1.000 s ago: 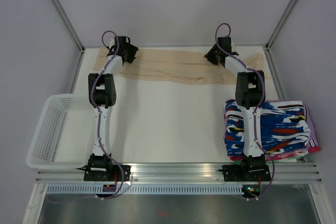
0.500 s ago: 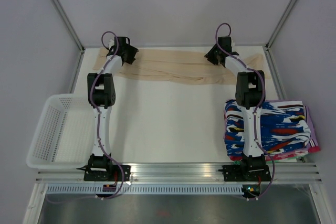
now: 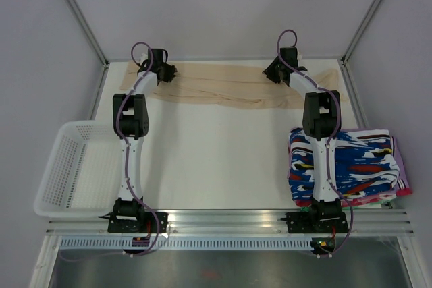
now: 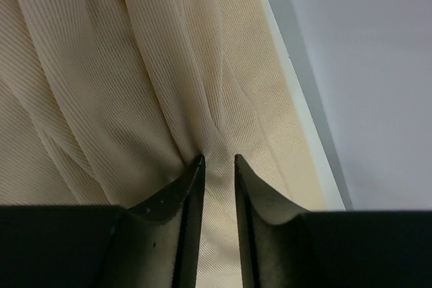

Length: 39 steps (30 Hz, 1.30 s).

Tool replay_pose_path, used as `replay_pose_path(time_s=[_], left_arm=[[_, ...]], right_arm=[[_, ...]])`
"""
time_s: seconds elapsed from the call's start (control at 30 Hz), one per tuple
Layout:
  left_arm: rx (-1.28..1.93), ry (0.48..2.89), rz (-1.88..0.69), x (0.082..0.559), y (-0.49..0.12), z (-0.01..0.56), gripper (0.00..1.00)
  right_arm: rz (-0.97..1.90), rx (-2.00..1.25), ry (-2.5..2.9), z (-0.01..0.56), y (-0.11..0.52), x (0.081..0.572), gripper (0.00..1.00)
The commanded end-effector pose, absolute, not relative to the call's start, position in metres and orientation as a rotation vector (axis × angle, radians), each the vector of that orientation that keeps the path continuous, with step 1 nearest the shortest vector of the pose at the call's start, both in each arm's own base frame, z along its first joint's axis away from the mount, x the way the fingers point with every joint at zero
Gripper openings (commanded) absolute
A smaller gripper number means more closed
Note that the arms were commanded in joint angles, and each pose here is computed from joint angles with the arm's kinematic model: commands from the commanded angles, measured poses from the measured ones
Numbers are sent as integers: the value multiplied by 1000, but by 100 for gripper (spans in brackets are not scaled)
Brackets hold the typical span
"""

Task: Fold and stack the trousers
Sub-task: Fold the trousers

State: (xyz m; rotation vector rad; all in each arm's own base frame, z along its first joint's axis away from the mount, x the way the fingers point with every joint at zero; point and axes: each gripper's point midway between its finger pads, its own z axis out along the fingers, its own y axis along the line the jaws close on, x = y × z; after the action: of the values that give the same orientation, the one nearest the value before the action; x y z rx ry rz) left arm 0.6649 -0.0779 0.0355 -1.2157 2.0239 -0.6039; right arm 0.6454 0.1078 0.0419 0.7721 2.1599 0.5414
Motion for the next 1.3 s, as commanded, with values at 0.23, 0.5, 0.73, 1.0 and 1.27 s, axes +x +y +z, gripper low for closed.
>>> replay_pose_path(time_s=[0.23, 0.5, 0.73, 1.0, 1.27], left_arm=[[-1269, 1924, -625, 686, -77, 30, 12], [-1217, 1758, -753, 712, -81, 76, 2], [-1172, 1568, -838, 736, -78, 122, 2], [-1200, 1490, -856, 747, -83, 106, 2], [-1274, 1492, -758, 748, -71, 87, 3]], right_arm=[[517, 777, 2135, 48, 98, 653, 38], [535, 761, 2132, 52, 101, 655, 38], [582, 733, 2092, 65, 106, 663, 38], [640, 632, 2025, 102, 113, 673, 39], [638, 583, 2010, 117, 115, 676, 46]])
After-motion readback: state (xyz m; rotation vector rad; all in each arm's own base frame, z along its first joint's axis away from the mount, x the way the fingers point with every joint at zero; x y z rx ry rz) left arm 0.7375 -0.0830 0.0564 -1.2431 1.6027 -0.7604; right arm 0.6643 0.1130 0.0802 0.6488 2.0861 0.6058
